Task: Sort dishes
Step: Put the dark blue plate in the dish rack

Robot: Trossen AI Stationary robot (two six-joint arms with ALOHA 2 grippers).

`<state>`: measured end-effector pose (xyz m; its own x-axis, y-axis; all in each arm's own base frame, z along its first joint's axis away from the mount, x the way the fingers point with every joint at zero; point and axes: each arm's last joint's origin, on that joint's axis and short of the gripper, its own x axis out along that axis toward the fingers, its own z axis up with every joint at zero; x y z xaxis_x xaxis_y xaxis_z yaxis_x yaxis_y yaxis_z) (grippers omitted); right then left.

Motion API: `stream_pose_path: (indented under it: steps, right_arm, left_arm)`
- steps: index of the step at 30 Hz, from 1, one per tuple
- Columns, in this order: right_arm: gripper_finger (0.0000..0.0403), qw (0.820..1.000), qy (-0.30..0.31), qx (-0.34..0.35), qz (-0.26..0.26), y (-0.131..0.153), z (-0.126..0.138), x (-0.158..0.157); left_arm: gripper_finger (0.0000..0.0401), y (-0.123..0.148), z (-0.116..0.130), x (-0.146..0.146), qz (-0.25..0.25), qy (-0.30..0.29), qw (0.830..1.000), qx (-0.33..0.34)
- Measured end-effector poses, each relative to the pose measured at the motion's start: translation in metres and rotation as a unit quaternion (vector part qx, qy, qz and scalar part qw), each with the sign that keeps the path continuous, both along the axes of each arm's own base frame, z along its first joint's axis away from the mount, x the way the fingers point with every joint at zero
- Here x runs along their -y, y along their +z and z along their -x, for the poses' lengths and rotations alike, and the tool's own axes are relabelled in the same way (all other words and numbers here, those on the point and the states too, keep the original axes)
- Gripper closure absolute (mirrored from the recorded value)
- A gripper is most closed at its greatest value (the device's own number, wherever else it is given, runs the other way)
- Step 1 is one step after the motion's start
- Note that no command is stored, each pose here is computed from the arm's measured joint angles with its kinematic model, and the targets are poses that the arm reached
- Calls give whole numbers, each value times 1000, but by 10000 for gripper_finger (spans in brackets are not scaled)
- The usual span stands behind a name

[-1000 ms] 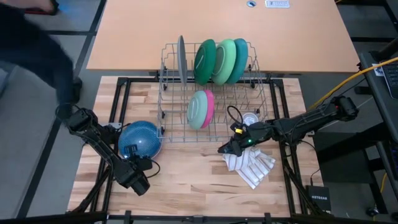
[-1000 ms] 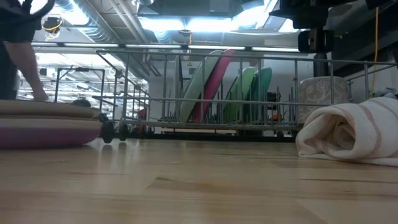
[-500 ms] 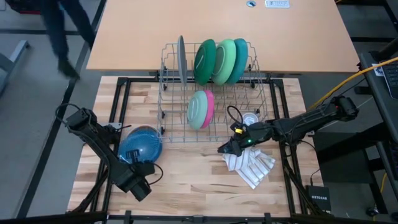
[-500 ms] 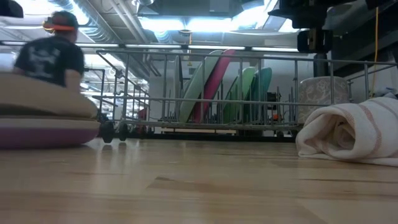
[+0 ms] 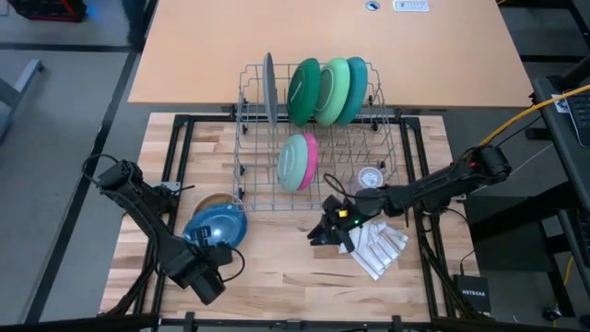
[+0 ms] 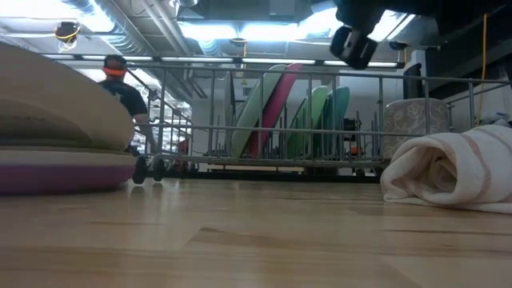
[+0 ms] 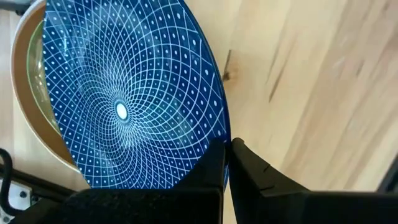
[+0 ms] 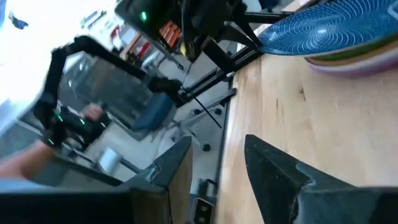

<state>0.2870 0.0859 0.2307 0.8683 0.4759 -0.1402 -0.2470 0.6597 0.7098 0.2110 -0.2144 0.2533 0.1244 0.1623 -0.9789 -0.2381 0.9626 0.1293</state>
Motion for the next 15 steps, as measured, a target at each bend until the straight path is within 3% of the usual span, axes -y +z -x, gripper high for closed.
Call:
stream_pose_path:
  steps: [6,15]
  right_arm:
    - [253,999,10,15,41,-15,-15,-4]
    - [253,997,60,-4,53,-14,-54,-18]
  left_arm:
    - [400,5,-2,2,8,-3,1000,9]
    - [400,5,-5,5,25,-3,999,25]
